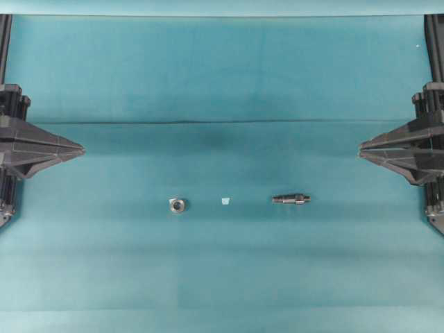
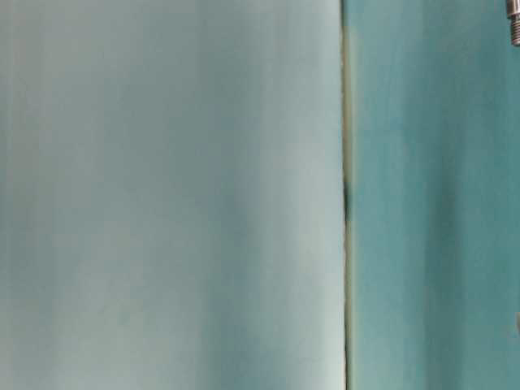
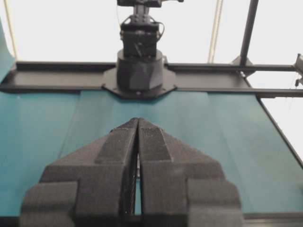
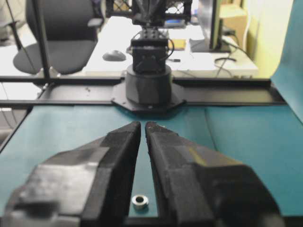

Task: Insert the washer onto the shaft with both hands.
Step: 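Move both grippers inward toward the washer and the threaded shaft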

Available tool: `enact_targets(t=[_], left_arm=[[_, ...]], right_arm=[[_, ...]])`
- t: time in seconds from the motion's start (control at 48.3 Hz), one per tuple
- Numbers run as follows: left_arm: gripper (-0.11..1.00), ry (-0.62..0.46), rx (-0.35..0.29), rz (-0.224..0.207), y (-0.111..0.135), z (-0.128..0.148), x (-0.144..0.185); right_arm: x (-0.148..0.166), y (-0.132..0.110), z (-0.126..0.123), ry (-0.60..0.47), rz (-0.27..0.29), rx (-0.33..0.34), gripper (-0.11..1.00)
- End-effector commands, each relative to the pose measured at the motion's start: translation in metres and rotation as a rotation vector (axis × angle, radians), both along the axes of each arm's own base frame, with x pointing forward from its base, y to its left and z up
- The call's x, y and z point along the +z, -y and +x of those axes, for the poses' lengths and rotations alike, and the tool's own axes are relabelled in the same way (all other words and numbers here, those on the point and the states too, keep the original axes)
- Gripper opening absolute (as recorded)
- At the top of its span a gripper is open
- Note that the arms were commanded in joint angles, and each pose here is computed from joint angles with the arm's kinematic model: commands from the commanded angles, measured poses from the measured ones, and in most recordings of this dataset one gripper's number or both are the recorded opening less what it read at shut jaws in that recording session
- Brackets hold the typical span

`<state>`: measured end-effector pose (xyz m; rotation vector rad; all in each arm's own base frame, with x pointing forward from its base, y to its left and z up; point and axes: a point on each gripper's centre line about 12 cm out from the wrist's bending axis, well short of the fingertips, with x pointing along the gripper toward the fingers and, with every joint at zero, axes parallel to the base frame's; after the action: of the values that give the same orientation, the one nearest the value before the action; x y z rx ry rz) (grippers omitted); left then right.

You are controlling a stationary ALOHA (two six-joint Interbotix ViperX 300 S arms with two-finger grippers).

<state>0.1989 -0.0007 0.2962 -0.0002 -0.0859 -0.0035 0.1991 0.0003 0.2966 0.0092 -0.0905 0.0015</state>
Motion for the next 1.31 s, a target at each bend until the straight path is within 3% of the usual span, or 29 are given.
enact_targets(t=[0.0, 0.083, 0.249, 0.435, 1.284], left_arm=[[0.02, -0.04, -0.021, -0.018, 0.004, 0.009, 0.0], [0.02, -0.085, -0.027, -0.039, 0.005, 0.016, -0.002], [0.02, -0.127, -0.034, -0.048, 0.007, 0.026, 0.0], [0.02, -0.213, -0.031, -0.048, 0.008, 0.038, -0.004], [0.02, -0.697, -0.015, -0.034, 0.011, 0.119, -0.037]], right_arm=[[0.0, -0.002, 0.002, -0.003, 0.008, 0.009, 0.0], [-0.001, -0.003, 0.001, -0.017, 0.029, 0.013, 0.05], [-0.005, -0.003, 0.002, -0.064, 0.088, 0.02, -0.08], [-0.007, -0.004, 0.006, -0.147, 0.136, 0.02, -0.09], [-0.064, -0.006, 0.065, -0.749, 0.157, -0.021, -0.09]])
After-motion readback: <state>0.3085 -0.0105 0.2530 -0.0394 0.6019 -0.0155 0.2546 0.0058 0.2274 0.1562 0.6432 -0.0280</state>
